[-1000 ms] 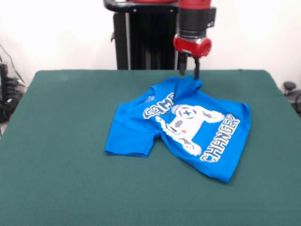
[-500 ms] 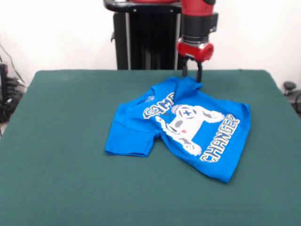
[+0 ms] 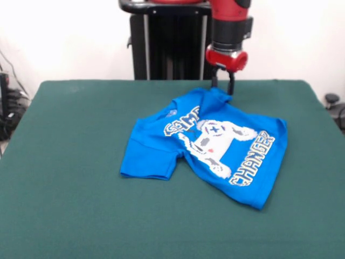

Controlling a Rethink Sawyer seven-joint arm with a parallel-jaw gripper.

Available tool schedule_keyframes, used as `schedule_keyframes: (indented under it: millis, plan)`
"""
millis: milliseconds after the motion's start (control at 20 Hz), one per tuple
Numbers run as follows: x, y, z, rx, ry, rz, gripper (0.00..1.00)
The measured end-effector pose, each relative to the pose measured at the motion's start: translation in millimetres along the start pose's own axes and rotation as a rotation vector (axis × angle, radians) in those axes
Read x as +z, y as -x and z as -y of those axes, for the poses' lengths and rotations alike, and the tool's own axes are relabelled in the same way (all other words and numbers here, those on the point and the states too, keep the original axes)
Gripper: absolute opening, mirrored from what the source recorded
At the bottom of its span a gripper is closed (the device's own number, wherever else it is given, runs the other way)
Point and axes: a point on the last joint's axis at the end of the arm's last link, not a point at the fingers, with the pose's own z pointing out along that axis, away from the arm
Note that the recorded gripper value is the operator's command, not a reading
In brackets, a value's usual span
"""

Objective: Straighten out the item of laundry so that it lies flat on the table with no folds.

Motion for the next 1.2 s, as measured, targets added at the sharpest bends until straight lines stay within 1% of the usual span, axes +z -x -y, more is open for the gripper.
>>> schedule_keyframes:
  millis: [300,450,500,600,800,1200]
  plan:
    - [0.0,0.9,0.0,0.003,-0.001,0.001,1.0]
    - [-2.6,9.4,-2.8,0.018,-0.001,0.026,1.0]
    - [-4.1,14.1,-3.7,0.026,-0.004,0.04,0.0]
    - [-4.4,15.4,-3.7,0.028,-0.005,0.044,0.0]
    - [-8.9,22.4,-6.5,0.034,-0.009,0.077,0.0]
    - [-10.4,25.2,-9.3,0.04,-0.007,0.088,0.0]
